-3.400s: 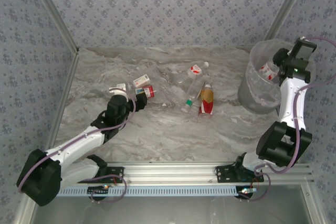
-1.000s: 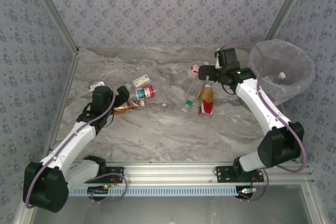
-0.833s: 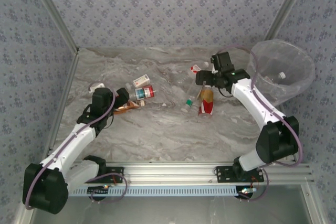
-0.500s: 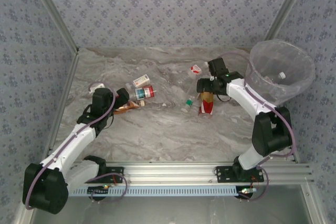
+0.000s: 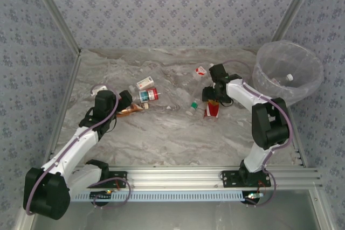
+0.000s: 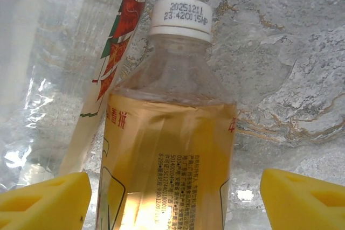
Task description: Put the plastic bottles in the bin
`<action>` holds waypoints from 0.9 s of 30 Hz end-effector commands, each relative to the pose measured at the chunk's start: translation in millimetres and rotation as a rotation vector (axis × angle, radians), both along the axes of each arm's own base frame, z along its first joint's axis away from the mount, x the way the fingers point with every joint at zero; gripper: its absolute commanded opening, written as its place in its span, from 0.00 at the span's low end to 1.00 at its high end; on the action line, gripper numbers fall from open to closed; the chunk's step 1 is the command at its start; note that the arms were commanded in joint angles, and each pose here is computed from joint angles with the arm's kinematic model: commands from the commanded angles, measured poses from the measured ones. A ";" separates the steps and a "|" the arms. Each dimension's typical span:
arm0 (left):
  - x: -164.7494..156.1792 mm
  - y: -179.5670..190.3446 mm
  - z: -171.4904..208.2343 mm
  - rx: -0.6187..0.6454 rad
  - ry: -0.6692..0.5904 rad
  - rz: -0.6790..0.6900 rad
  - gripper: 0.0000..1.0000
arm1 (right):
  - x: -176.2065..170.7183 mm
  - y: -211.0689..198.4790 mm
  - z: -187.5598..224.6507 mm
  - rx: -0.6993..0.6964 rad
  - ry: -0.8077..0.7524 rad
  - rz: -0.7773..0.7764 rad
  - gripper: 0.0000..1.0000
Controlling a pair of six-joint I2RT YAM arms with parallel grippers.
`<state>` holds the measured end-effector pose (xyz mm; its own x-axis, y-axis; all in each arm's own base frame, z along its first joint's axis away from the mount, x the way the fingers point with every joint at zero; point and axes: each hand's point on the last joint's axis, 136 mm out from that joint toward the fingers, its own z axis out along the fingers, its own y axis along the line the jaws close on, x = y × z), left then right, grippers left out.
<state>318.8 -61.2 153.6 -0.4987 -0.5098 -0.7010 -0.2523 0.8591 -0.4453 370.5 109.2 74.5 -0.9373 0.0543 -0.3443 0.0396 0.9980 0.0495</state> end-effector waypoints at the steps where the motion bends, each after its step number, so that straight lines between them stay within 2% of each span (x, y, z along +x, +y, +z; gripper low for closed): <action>1: -2.0 4.7 -0.4 0.002 -0.003 0.021 0.99 | -9.0 -8.7 -11.4 -0.039 0.052 -0.032 0.83; 11: -2.7 4.9 -1.8 0.006 0.001 0.019 0.99 | -14.6 -5.9 -36.4 -0.049 0.133 -0.063 0.84; 19: -3.0 5.1 -4.0 0.005 0.007 0.021 1.00 | -14.6 -10.0 -48.4 -0.095 0.137 -0.082 0.84; 23: -3.2 5.1 -4.3 0.004 0.008 0.022 0.99 | -9.8 -7.7 -51.1 -0.082 0.120 -0.092 0.80; 27: -3.2 5.0 -4.4 0.004 0.007 0.021 0.99 | -23.4 -6.3 -67.4 -0.062 0.167 -0.078 0.81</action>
<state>316.3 -60.4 147.6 -0.5087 -0.5068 -0.6960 -0.2586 0.8610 -0.4380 354.9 103.2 18.5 -0.9699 0.1016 -0.2213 0.1090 0.9938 -0.0216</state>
